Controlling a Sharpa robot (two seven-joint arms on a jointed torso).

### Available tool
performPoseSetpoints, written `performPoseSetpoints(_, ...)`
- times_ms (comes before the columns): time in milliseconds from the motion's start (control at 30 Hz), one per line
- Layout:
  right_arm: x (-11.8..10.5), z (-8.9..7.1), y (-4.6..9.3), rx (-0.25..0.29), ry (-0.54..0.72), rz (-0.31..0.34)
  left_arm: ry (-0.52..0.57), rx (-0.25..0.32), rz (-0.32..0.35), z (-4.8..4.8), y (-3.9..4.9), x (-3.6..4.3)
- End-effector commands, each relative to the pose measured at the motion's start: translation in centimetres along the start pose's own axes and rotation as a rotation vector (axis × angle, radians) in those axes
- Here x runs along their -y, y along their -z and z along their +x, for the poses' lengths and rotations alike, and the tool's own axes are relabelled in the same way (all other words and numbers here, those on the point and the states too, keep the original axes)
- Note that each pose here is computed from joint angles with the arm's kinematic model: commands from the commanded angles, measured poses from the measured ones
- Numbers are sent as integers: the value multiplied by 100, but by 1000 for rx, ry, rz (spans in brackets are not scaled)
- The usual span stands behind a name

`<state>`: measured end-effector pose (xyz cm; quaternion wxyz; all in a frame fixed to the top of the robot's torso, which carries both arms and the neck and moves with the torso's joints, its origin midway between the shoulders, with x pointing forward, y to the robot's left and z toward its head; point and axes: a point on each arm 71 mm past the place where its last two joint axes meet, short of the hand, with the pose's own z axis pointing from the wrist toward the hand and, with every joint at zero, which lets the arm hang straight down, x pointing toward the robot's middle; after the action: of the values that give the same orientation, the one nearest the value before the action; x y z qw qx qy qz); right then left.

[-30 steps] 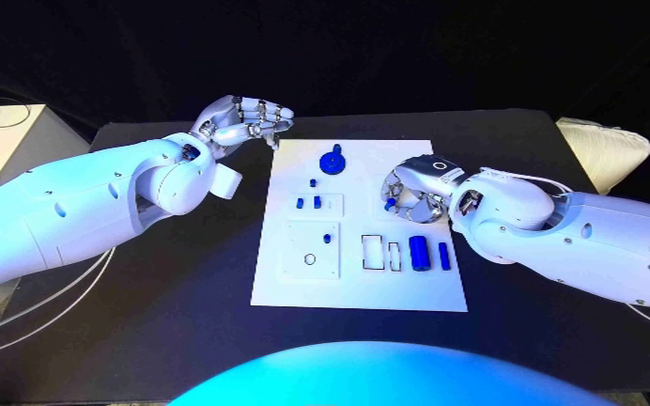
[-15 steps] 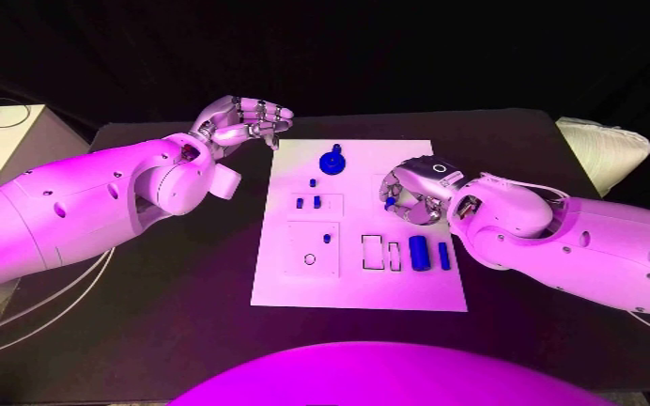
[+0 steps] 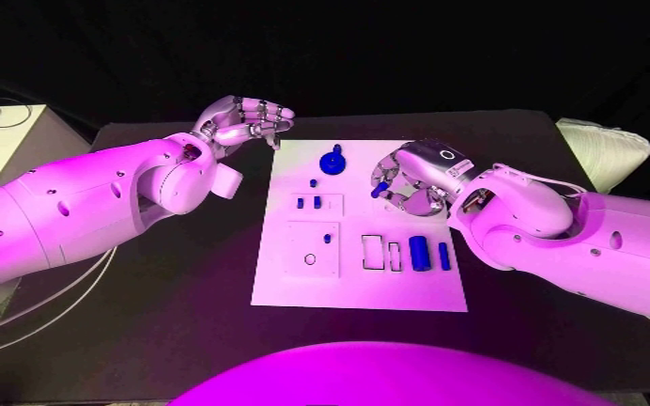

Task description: Assemble the parts on the task board

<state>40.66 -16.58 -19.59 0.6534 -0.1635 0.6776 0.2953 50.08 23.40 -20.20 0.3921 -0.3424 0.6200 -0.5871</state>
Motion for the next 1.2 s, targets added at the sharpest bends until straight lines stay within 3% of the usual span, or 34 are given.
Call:
performPoseSetpoints(33,-140,-16,-34,29,-60,-45,13,-16,8,31,-11,8)
performPoseSetpoints(167,-318,73,-88,7,-95,-89,15,-19,8,46,-19,7)
performPoseSetpoints(533,-808,507,-199,-80,-171,-207,20,-28,9,84,-36,9)
performPoseSetpoints(867,-936,759,-201,-151,-172,-232,21,-30,8,95,-38,10)
performPoseSetpoints(1200,-926,842,-208,-180,-138,-212,22,-31,7,96,-38,10)
